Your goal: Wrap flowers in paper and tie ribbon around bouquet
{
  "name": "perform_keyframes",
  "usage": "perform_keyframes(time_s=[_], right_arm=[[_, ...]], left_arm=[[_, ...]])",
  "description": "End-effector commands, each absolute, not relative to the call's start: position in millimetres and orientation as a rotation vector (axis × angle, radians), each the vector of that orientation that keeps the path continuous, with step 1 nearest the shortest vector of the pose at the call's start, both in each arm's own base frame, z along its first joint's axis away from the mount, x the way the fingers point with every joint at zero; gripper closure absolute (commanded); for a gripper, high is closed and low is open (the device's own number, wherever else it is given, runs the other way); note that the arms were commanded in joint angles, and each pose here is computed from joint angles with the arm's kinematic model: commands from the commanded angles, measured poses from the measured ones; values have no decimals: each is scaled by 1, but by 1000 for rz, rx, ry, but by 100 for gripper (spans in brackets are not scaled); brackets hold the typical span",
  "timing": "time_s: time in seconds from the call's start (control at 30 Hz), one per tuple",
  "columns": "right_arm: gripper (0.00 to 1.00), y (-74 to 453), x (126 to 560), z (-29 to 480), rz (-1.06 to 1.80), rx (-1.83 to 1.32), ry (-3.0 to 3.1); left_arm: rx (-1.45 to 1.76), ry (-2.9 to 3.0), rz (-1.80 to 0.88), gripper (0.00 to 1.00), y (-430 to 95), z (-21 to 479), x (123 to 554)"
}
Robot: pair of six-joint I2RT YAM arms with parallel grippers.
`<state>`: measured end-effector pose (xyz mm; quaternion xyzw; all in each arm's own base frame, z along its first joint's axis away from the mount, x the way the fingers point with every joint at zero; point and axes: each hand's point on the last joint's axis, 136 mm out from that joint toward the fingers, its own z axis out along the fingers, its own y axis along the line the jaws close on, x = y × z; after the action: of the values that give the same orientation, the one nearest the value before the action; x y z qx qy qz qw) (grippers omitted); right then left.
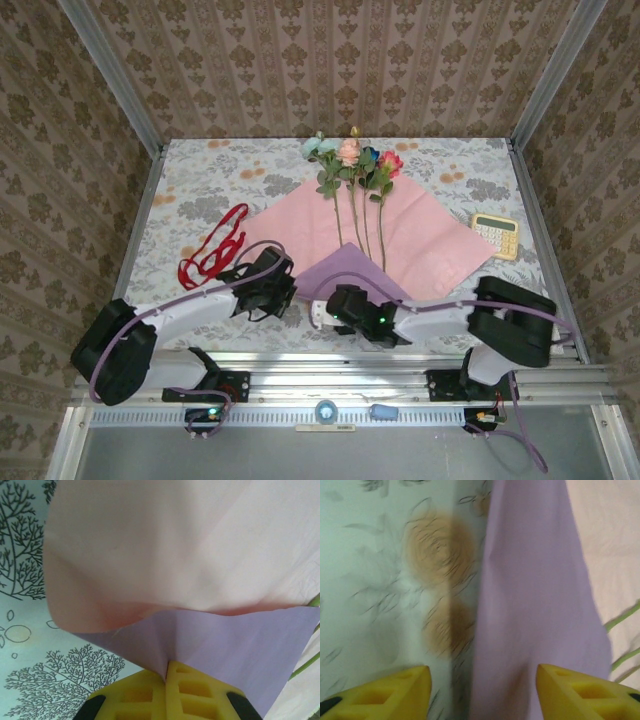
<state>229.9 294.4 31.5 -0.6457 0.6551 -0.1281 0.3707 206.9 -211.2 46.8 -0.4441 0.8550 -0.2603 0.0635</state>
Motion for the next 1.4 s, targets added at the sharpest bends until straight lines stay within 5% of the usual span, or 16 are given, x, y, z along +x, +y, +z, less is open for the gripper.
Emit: perform_keyframes(time_s=[0.0,0.13,0.3,0.37,0.5,0.77,0.97,1.17,1.37], right_arm=[[49,289,256,26,-571,-1593,1645],[78,287,266,19,-679,-1578,1626],[99,298,260,31,-579,-1575,1603],[100,307,253,37,-476,-1583,1620],[100,315,245,41,-310,-1587,1691],[100,316,234,40,-90,-1567,1793],[100,315,234,40,-30,-1545,1833],[100,309,236,41,2,-1507,1858],[100,304,236,44,10,-1493,1839]], left_arm=[[-1340,2590,-805,100,-210,60,208],[-1350,2589,-811,100,-204,62,209],[-1343,2578,-819,100,-195,65,214],[-1305,2562,-842,97,-195,69,217],[-1259,2494,-953,54,-205,78,216],[-1213,2326,-1163,39,-240,77,223],[-1261,2329,-1192,49,-259,55,219],[-1356,2270,-1160,97,-245,34,218],[-1384,2256,-1064,100,-218,38,213]])
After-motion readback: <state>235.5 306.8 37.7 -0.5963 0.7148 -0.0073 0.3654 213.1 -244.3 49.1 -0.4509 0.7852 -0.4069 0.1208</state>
